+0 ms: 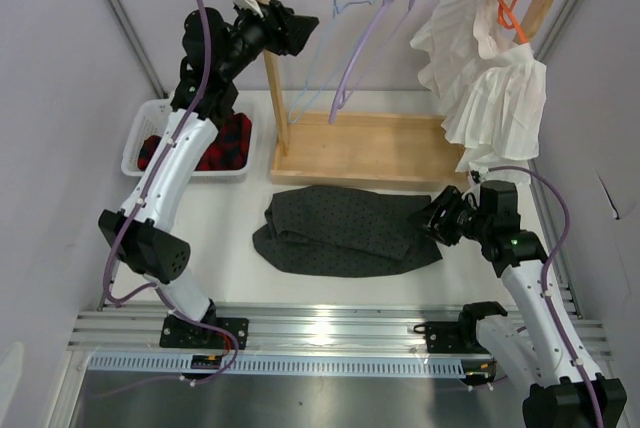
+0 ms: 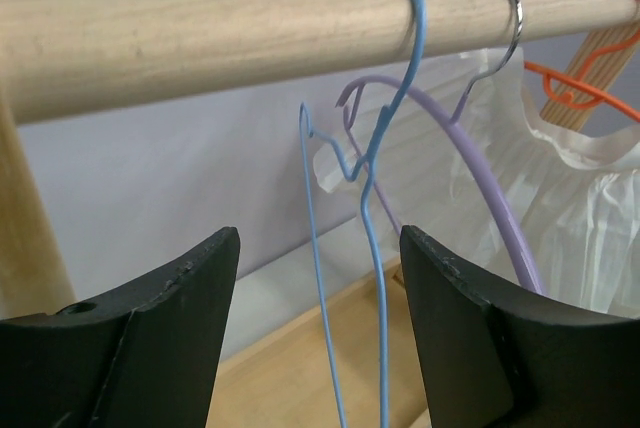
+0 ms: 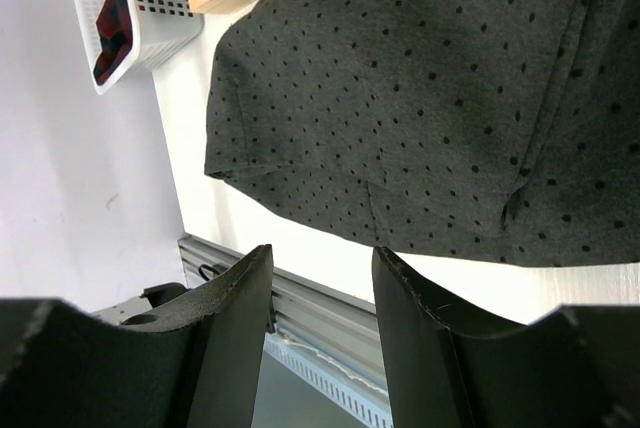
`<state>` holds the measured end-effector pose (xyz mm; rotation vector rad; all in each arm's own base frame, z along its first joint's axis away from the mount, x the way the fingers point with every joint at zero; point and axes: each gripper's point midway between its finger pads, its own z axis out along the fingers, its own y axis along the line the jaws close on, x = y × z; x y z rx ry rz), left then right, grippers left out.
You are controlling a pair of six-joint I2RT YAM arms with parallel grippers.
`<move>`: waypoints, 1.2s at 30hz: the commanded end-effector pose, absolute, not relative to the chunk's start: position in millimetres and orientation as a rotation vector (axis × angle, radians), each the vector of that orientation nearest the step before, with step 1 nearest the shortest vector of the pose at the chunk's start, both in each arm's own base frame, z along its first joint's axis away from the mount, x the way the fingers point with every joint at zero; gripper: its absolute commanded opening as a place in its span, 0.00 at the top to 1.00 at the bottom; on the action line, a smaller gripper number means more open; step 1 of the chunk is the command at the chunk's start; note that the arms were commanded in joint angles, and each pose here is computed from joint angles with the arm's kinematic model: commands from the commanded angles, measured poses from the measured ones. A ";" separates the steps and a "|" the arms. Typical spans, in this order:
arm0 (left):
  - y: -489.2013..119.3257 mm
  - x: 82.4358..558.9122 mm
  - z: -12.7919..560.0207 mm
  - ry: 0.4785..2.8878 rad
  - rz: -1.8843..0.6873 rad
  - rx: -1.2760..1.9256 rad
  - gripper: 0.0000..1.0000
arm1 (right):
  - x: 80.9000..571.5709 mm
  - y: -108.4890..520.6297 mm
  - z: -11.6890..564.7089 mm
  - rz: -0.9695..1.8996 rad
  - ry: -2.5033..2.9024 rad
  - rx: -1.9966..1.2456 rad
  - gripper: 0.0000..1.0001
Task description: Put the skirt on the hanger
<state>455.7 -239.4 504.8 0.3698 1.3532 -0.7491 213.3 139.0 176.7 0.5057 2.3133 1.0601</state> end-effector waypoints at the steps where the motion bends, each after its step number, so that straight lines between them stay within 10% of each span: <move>1: -255.0 446.2 541.9 1.217 -0.792 0.419 0.30 | 220.8 140.8 200.5 1.062 2.257 0.426 0.50; 25: -300.3 492.3 535.3 1.174 -0.820 0.397 0.35 | 223.8 139.3 194.5 1.024 2.279 0.386 0.50; 36: -315.3 492.5 536.2 1.169 -0.716 0.416 0.69 | 223.6 138.9 193.1 1.014 2.283 0.374 0.50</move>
